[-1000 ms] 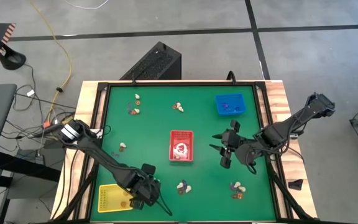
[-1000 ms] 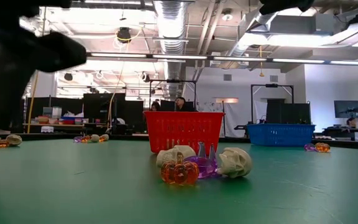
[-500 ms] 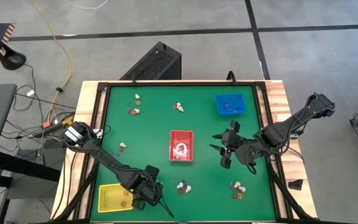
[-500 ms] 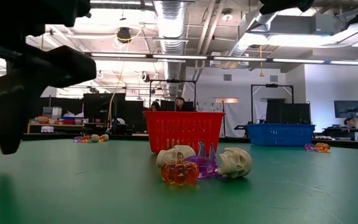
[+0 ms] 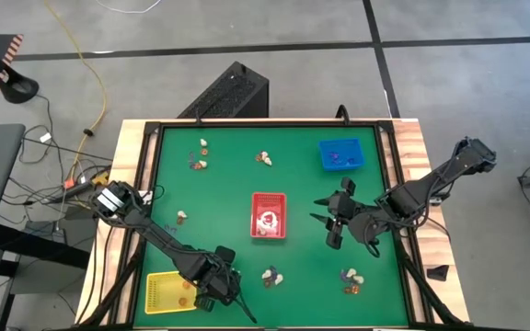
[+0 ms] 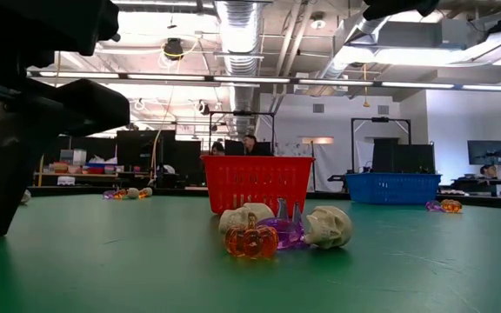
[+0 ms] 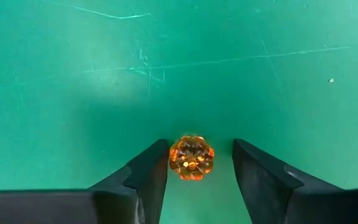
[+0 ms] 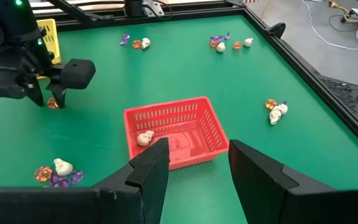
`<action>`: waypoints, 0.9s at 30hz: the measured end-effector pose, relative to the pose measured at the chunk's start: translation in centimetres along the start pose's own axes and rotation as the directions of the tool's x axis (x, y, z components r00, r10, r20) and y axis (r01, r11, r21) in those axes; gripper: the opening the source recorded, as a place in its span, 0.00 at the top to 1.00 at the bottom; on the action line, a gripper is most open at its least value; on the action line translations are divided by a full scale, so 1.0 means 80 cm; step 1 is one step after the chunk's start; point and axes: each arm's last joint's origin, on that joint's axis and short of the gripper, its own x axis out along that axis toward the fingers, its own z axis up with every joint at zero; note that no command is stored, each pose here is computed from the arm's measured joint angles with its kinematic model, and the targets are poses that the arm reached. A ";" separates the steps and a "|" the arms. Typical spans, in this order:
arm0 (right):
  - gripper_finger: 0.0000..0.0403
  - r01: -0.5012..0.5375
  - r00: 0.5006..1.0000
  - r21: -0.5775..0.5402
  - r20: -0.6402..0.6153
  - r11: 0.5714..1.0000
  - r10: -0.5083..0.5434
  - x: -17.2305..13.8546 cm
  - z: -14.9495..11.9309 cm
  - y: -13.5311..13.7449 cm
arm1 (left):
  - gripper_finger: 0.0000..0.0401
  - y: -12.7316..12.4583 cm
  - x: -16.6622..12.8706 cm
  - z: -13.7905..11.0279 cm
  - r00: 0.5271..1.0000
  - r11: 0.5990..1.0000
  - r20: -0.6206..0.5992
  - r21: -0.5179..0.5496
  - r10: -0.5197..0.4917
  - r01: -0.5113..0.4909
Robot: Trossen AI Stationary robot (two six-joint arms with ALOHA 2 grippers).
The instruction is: Sort Halloween decoration
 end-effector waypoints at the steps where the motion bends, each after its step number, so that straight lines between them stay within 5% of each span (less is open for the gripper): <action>1: 0.51 0.000 1.000 0.000 0.000 1.000 0.000 0.000 0.000 0.000 | 0.60 0.000 0.000 0.000 1.000 1.000 -0.001 0.000 0.000 0.000; 14: 0.51 0.000 1.000 0.000 0.000 1.000 0.000 0.000 0.000 0.000 | 0.79 0.002 -0.007 0.003 0.998 1.000 -0.064 0.024 0.004 -0.002; 20: 0.51 0.000 1.000 0.000 0.000 1.000 0.000 0.000 0.000 0.000 | 0.77 -0.004 -0.049 0.024 0.994 0.999 -0.106 0.045 0.004 0.001; 27: 0.51 0.000 1.000 0.007 0.000 1.000 0.000 0.000 0.000 0.000 | 0.78 -0.016 -0.117 0.022 0.986 0.998 -0.166 -0.070 -0.014 0.003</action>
